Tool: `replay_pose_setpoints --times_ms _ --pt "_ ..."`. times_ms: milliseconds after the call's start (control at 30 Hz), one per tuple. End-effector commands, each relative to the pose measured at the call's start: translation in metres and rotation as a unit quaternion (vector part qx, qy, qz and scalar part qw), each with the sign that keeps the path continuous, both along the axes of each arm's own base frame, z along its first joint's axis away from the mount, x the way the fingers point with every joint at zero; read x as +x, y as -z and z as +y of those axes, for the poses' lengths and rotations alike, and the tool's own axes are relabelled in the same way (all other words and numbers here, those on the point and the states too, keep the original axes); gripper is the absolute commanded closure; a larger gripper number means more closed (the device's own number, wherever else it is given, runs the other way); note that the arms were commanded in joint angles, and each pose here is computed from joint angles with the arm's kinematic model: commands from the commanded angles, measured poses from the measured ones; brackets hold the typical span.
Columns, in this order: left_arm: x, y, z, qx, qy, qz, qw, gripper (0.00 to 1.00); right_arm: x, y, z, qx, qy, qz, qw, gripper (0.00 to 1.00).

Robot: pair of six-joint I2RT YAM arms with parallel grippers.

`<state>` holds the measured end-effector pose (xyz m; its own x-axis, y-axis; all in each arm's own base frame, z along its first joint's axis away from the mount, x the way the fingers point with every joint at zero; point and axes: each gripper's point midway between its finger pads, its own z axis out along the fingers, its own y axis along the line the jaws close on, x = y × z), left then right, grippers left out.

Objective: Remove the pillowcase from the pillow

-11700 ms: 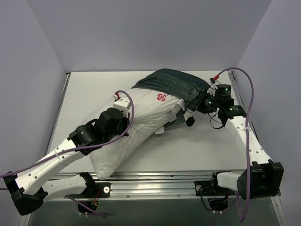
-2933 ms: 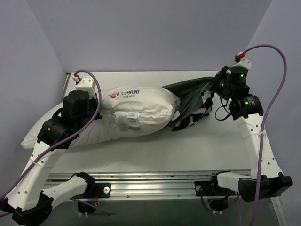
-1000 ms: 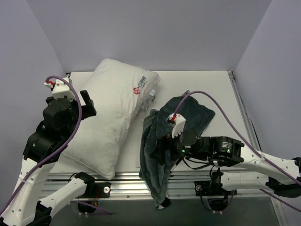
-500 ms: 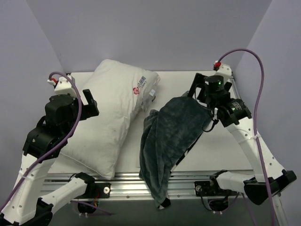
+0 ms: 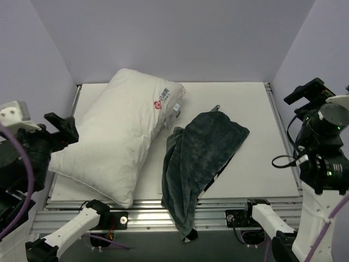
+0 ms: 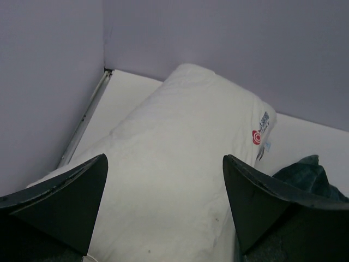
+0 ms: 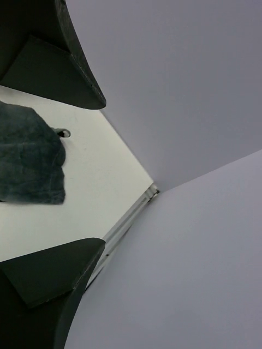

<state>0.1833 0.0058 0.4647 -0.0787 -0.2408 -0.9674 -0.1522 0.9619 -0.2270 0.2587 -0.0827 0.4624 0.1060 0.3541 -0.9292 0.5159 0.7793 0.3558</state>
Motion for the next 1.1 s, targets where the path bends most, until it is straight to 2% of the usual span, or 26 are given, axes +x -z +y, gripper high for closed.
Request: replay_pose_setpoints --times_ms 0,200,400,633,1067 --pt "-0.03 -0.03 0.03 0.02 -0.034 -0.044 0.998 0.06 -0.046 -0.039 -0.002 -0.054 0.013 -0.048 0.997 0.0" --pt "-0.062 -0.038 0.06 0.045 -0.069 -0.073 0.994 0.06 -0.103 -0.062 0.007 -0.086 -0.023 -0.11 0.99 0.0" --pt "-0.086 -0.035 0.087 0.06 -0.113 -0.085 0.988 0.06 -0.141 -0.066 0.005 -0.107 -0.041 -0.162 0.98 0.0" --pt "-0.101 -0.037 0.1 0.053 -0.134 -0.104 0.984 0.06 -0.144 -0.06 0.003 -0.113 -0.039 -0.161 0.98 0.0" --pt "-0.09 -0.03 0.093 0.057 -0.128 -0.092 0.986 0.06 -0.133 -0.054 0.007 -0.107 -0.048 -0.156 0.981 0.01"
